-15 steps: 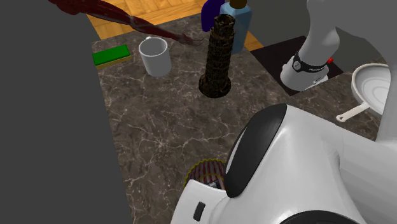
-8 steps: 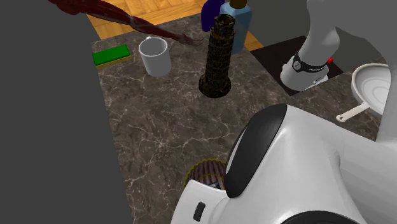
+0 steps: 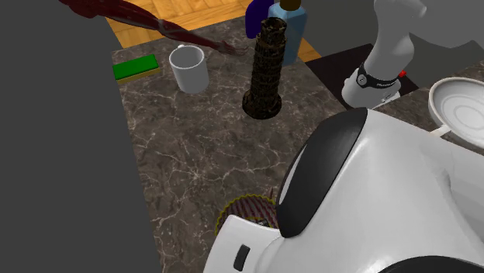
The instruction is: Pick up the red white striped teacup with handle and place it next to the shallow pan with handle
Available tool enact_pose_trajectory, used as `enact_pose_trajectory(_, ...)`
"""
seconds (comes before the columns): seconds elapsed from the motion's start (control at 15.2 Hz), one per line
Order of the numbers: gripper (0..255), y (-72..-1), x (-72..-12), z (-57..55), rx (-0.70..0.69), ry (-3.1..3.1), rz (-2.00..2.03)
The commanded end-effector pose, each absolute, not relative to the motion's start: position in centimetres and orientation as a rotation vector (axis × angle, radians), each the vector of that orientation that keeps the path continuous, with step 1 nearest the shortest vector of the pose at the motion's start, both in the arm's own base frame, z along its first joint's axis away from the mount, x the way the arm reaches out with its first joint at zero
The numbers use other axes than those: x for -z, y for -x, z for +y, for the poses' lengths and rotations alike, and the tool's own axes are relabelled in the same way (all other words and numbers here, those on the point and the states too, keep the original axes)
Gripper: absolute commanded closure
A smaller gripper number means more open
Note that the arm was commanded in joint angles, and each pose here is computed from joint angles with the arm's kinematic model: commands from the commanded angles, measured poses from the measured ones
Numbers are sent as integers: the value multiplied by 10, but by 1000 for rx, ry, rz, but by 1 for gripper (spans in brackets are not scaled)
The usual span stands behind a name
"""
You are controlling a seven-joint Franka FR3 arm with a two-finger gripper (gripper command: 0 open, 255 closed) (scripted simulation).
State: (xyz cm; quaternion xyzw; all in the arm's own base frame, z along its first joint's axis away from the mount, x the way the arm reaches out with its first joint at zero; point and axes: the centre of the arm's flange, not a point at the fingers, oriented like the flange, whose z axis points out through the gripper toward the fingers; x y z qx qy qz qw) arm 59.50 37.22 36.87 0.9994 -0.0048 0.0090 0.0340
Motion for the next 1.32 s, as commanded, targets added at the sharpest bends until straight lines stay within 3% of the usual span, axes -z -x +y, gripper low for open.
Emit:
enact_pose_trajectory(0.0, 255, -594, -379, 373, -28, -3074, -15)
enact_pose_trajectory(1.25, 255, -594, -480, 373, -28, -3074, -15)
